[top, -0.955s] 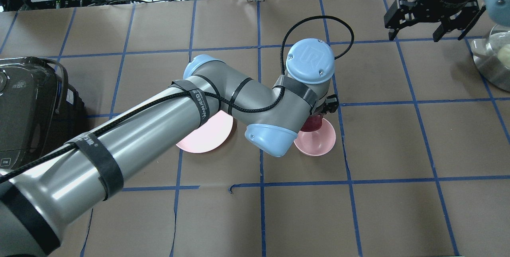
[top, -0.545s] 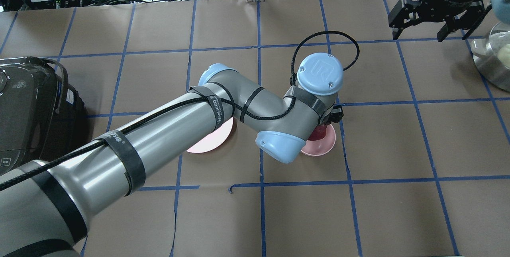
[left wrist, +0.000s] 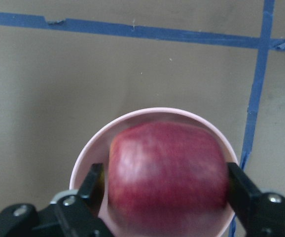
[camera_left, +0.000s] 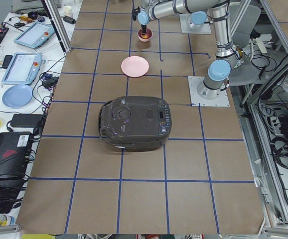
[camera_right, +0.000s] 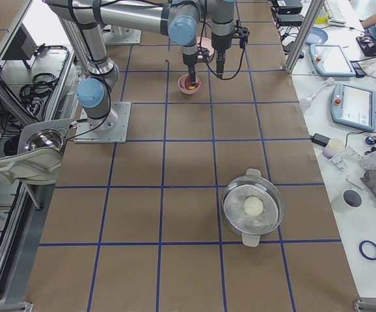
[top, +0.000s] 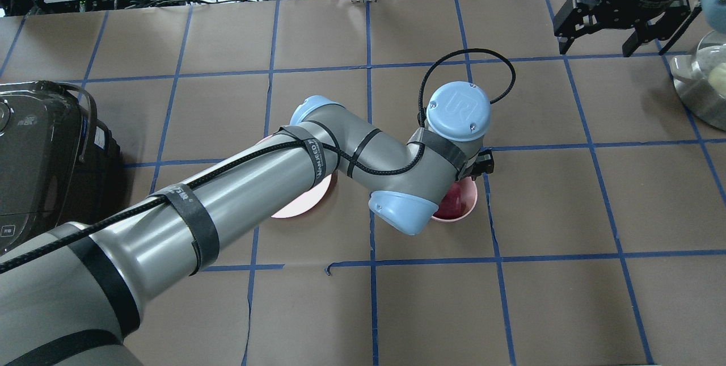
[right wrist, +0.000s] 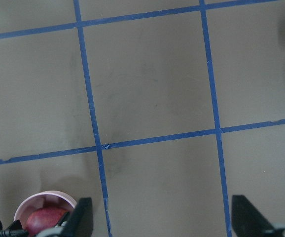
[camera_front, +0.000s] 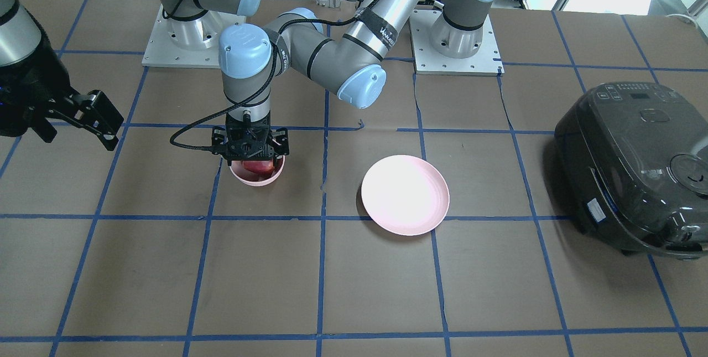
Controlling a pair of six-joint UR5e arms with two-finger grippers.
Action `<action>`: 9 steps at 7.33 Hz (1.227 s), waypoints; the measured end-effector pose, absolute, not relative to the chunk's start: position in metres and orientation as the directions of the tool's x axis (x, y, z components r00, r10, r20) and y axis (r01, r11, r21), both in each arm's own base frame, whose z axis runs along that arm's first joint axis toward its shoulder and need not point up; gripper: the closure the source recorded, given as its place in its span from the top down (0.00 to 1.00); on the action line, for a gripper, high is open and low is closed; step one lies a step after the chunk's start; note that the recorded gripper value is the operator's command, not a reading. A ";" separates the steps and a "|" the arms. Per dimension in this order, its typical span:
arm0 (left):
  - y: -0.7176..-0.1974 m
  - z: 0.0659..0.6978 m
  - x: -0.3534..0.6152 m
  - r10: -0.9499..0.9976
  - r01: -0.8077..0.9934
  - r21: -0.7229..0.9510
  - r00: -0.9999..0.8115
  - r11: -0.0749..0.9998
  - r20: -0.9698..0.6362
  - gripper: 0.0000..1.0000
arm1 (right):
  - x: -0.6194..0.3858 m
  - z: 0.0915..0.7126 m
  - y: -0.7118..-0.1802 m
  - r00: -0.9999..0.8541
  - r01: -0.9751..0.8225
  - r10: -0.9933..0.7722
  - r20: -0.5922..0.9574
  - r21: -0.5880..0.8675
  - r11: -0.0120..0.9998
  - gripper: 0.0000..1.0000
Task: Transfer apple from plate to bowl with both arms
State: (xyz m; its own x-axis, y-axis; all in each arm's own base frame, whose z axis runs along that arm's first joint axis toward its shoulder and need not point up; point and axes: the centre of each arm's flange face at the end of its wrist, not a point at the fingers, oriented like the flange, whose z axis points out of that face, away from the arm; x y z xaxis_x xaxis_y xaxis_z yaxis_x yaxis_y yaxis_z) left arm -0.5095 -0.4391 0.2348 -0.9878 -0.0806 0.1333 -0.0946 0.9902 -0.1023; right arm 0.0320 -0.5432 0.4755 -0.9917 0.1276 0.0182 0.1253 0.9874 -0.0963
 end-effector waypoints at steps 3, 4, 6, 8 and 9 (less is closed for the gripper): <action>-0.453 0.285 -0.481 -0.076 -0.093 -0.121 -0.988 0.988 0.133 1.00 | 0.032 0.482 -0.538 -0.991 0.125 0.129 0.025 -0.102 0.987 1.00; -0.464 0.308 -0.453 -0.086 -0.099 -0.113 -0.989 0.989 0.118 1.00 | 0.033 0.485 -0.537 -0.992 0.125 0.128 0.023 -0.106 0.987 1.00; -0.485 0.353 -0.376 -0.094 -0.098 -0.060 -0.994 0.993 0.060 1.00 | 0.043 0.492 -0.527 -0.993 0.112 0.113 0.012 -0.100 0.989 1.00; -0.502 0.405 -0.283 -0.105 -0.106 -0.031 -0.994 0.994 0.039 1.00 | 0.072 0.492 -0.516 -0.998 0.059 0.060 0.005 -0.075 0.995 1.00; -0.497 0.430 -0.246 -0.091 -0.092 -0.020 -0.995 0.996 0.029 1.00 | 0.088 0.492 -0.513 -1.000 0.028 0.028 0.004 -0.066 0.997 1.00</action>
State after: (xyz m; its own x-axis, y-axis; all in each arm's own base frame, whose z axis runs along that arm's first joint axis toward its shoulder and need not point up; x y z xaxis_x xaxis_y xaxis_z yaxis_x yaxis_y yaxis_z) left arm -0.2457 -0.4971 0.4304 -0.9954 -0.0913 0.0294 -0.0919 0.9956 -0.0197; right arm 0.0882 -0.5126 0.4919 -0.9996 0.0285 0.0043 0.0281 0.9974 -0.0658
